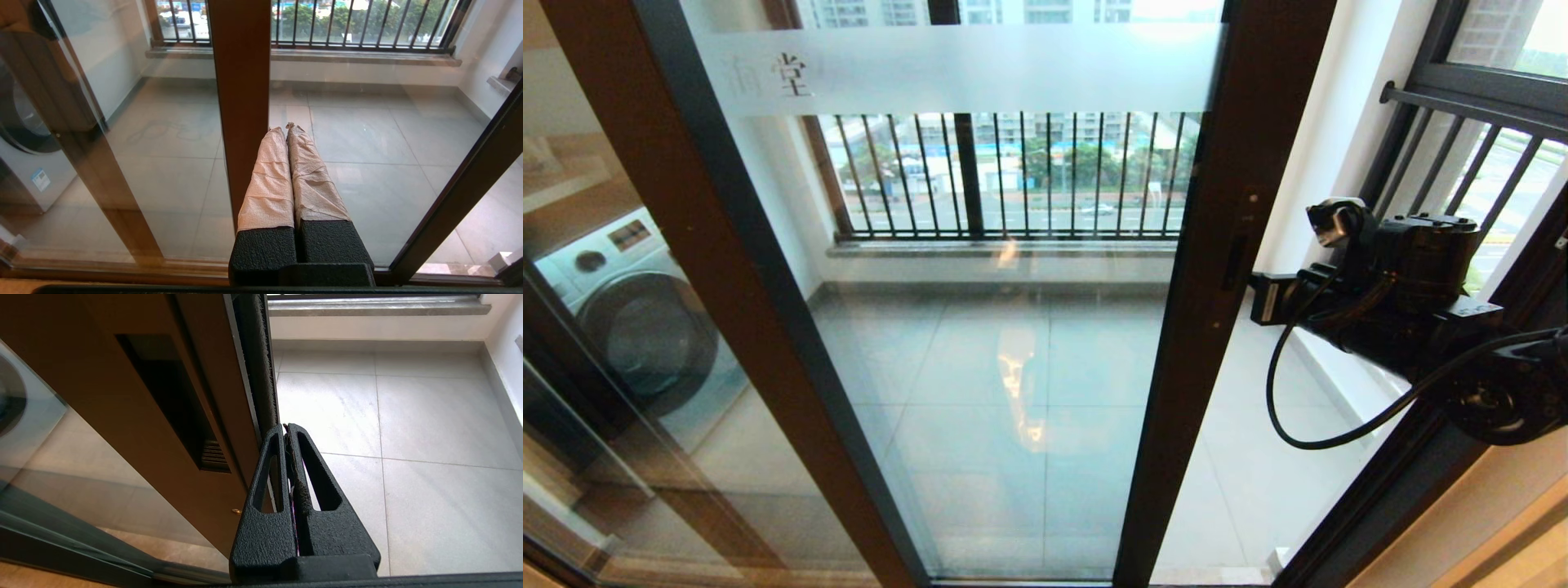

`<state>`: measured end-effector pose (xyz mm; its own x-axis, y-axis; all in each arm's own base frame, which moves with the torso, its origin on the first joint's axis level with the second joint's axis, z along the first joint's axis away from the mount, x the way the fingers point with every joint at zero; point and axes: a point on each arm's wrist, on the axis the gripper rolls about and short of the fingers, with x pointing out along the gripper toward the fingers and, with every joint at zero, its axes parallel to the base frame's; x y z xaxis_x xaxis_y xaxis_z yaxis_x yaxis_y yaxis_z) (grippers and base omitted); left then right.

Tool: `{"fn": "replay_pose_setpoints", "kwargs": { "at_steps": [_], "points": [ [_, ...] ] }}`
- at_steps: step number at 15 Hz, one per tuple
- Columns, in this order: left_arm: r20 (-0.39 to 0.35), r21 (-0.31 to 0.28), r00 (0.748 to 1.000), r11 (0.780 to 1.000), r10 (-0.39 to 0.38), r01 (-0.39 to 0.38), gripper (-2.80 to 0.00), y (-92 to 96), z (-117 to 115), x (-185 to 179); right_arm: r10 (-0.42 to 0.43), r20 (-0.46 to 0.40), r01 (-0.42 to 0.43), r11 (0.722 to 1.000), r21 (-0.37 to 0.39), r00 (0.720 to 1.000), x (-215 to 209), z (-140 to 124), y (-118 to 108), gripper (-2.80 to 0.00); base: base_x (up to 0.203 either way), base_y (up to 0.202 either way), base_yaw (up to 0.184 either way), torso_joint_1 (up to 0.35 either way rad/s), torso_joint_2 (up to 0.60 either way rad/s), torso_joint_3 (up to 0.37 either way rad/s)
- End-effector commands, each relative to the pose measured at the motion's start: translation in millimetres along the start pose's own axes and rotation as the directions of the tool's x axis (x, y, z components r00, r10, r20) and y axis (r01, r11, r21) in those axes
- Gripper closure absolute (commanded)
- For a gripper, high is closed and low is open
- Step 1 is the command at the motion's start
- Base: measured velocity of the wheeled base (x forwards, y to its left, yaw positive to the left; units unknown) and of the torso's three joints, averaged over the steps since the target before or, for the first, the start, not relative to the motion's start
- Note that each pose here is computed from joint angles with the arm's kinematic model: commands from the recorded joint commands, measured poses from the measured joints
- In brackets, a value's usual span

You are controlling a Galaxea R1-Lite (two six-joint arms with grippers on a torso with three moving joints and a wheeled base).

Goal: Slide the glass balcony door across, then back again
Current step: Open the slid door

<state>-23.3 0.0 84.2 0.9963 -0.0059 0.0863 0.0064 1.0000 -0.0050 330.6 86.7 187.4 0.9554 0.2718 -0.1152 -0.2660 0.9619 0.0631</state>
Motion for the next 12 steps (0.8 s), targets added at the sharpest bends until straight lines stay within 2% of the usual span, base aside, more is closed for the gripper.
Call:
{"fn": "replay_pose_setpoints", "kwargs": {
  "at_steps": [1, 12],
  "points": [
    [-0.034, -0.001, 0.999, 1.000, 0.002, -0.002, 0.00, 0.0, -9, 2, 0.005, -0.001, -0.005, 1.000, 0.000, 1.000, 1, -1, 1, 0.00, 0.000, 0.000, 0.000, 0.000, 0.00, 0.000],
    [-0.034, -0.001, 0.999, 1.000, 0.000, 0.000, 0.00, 0.1, -9, 2, 0.014, 0.000, -0.014, 1.000, -0.004, 1.000, 3, -2, 18, 0.00, 0.000, 0.000, 0.000, 0.000, 0.00, 0.000]
  ]
}}
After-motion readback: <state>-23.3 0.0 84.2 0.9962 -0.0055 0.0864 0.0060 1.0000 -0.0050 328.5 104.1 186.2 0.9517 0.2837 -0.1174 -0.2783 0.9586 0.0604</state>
